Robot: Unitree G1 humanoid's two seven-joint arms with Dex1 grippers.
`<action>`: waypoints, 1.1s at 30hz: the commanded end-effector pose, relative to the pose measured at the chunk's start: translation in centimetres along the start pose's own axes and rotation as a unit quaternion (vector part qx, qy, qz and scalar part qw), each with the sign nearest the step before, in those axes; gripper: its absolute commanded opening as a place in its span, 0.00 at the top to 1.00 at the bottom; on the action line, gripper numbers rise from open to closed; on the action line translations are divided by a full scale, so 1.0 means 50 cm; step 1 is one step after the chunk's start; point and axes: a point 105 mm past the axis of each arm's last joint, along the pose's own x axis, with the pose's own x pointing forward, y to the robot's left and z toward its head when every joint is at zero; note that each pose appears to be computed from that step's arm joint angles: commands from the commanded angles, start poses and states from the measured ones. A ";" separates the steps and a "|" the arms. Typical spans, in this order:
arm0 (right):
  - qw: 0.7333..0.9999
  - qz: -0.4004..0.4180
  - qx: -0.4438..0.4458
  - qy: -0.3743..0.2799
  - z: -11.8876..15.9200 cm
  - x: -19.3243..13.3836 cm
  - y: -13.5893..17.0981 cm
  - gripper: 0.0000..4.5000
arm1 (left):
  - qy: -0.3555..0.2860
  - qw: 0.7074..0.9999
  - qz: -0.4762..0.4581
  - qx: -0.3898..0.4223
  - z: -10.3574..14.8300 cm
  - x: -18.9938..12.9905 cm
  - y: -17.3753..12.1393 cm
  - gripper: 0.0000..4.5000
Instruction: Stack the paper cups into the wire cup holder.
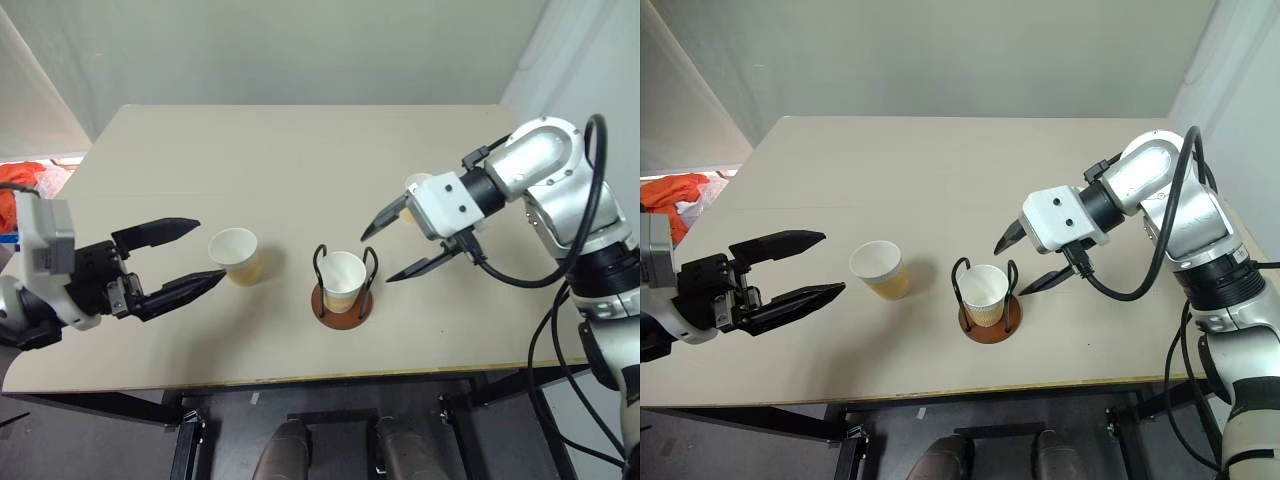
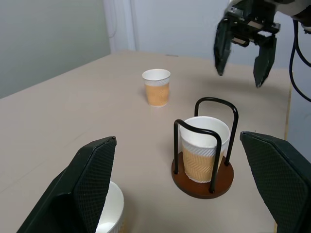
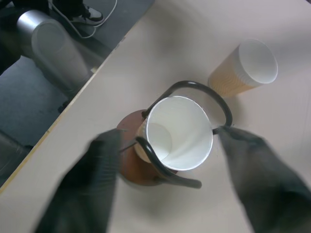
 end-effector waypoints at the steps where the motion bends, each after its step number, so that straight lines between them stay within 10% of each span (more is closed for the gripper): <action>1: 0.990 -0.138 0.017 0.027 -0.026 -0.060 -0.098 0.12 | -0.024 0.998 0.029 0.052 0.032 0.004 0.022 0.00; 11: 0.920 -0.301 0.151 0.200 -0.259 -0.131 -0.154 0.12 | -0.016 0.994 0.032 0.101 0.010 0.104 0.055 0.00; 27: 0.895 -0.309 0.207 0.247 -0.334 -0.105 -0.116 0.12 | -0.004 0.995 0.012 0.103 0.019 0.117 0.039 0.00; 33: 0.900 -0.288 0.210 0.251 -0.342 -0.090 -0.104 0.47 | -0.004 0.995 0.015 0.099 0.019 0.109 0.033 0.00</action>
